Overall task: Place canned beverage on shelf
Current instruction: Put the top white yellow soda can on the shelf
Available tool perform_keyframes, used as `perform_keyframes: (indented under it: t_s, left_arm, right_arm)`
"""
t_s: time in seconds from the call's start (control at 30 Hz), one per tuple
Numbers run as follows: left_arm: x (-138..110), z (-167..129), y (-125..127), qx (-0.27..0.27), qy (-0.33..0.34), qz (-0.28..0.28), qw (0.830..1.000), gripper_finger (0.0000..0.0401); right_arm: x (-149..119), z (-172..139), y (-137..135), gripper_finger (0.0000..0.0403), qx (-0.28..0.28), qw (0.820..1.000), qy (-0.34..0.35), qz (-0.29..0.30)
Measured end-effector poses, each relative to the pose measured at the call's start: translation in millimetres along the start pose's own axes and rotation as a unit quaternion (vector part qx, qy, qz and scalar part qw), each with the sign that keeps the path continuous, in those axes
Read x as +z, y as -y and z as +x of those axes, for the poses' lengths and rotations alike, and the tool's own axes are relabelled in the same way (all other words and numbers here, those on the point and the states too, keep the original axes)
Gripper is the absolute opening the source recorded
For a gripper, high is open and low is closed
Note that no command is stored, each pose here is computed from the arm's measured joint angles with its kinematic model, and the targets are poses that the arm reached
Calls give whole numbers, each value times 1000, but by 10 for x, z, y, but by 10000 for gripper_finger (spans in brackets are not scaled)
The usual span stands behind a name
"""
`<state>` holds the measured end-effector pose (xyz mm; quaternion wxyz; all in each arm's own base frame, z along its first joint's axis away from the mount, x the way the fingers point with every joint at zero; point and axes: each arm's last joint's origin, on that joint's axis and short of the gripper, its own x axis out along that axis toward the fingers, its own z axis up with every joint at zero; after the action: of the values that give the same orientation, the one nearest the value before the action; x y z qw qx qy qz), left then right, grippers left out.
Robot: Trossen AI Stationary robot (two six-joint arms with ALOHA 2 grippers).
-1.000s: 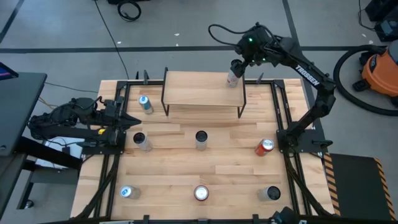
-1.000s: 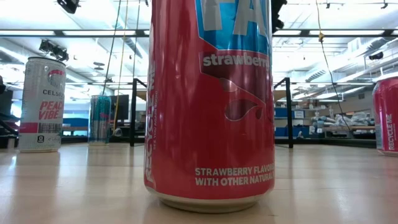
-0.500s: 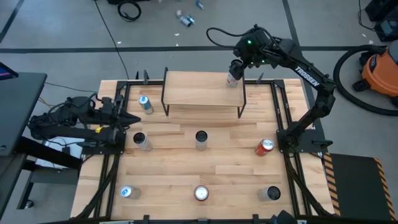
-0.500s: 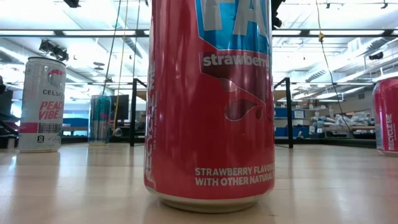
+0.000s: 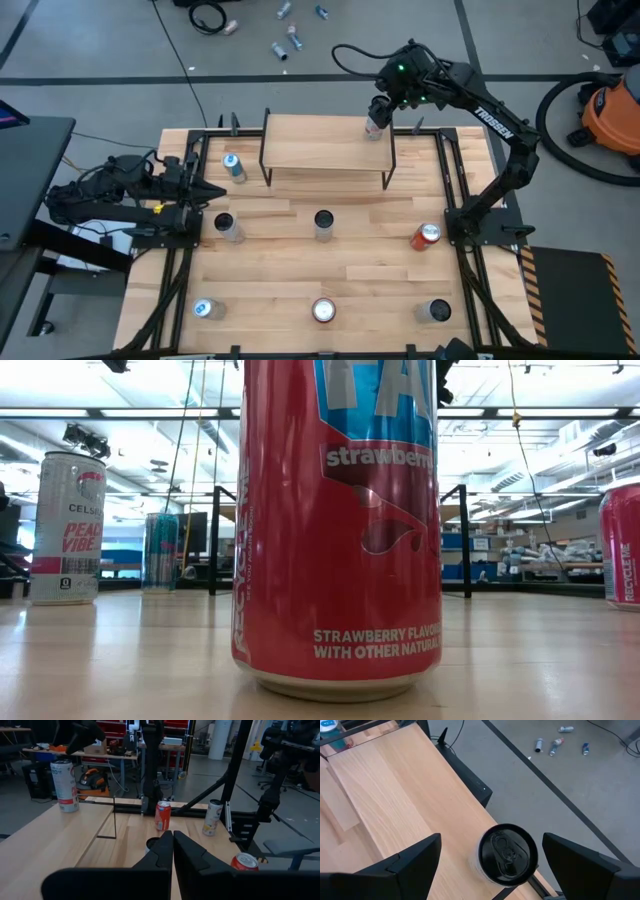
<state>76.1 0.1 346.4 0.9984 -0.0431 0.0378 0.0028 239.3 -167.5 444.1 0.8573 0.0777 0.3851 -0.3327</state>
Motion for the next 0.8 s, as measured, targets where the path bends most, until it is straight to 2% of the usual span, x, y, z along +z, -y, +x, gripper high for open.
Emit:
perform_keyframes:
  t_s: [0.43,0.63,0.8]
  left_arm:
    - [-1,0,-1,1,0,-8,1000,16]
    - [0,-2,-37,63,7,-44,997,16]
    - [-35,27,-40,65,-18,2,998,16]
  right_arm:
    - [1,0,0,358,0,1000,0,0]
    - [1,0,0,358,0,1000,1,0]
    - [2,1,0,358,0,1000,1,1]
